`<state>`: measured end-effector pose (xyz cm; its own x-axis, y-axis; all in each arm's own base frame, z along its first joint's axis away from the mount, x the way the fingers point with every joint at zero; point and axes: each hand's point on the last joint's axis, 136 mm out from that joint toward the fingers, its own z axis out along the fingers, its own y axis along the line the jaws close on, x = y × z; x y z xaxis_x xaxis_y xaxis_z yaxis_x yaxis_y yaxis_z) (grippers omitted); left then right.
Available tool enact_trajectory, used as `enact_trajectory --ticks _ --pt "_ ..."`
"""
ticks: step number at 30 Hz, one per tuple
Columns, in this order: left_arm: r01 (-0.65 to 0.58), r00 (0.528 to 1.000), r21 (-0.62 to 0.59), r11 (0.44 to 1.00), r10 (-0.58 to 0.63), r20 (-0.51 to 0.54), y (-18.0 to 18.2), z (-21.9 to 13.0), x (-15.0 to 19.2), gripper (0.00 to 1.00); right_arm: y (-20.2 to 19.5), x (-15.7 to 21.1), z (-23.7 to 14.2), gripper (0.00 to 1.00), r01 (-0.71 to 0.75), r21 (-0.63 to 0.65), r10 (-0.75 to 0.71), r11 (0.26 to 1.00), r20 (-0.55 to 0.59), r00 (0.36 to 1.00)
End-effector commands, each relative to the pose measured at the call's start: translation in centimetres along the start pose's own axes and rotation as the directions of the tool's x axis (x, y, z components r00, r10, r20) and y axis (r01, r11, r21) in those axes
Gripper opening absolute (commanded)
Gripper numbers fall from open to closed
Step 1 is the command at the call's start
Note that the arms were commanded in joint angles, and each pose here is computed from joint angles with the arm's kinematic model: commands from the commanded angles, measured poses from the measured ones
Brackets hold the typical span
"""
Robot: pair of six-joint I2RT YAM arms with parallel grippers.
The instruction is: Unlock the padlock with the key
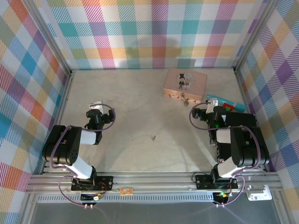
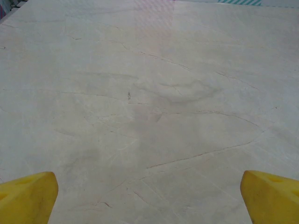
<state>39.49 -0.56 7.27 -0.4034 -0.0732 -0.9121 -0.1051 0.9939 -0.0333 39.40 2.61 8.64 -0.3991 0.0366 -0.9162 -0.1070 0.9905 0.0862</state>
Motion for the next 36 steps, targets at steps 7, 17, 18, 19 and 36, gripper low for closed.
enact_trajectory --ticks 7,17,18,19,36 --pt "-0.002 0.999 0.0 1.0 0.002 0.032 -0.1 0.0 -1.0 1.0 -0.3 -0.7 0.2 0.99 0.001 0.006 -0.001 1.0 0.02 1.0" --pt "-0.001 0.999 0.002 1.0 0.001 0.033 -0.1 0.0 -1.1 1.0 -0.3 -0.7 0.2 0.99 -0.001 0.006 0.001 1.0 0.018 1.0" --pt "-0.001 0.999 0.002 1.0 0.001 0.033 -0.1 0.0 -1.1 1.0 -0.3 -0.6 0.2 0.99 -0.001 0.007 0.001 1.0 0.018 1.0" --pt "-0.002 0.999 0.001 1.0 0.002 0.033 -0.1 0.0 -1.1 1.0 -0.4 -0.6 0.2 0.99 -0.001 0.008 0.001 1.0 0.017 1.0" --pt "-0.002 1.0 -0.042 0.999 0.003 0.012 0.3 -0.8 -3.1 1.0 -0.5 -3.0 -0.6 0.99 -0.013 0.028 0.014 1.0 -0.048 0.999"
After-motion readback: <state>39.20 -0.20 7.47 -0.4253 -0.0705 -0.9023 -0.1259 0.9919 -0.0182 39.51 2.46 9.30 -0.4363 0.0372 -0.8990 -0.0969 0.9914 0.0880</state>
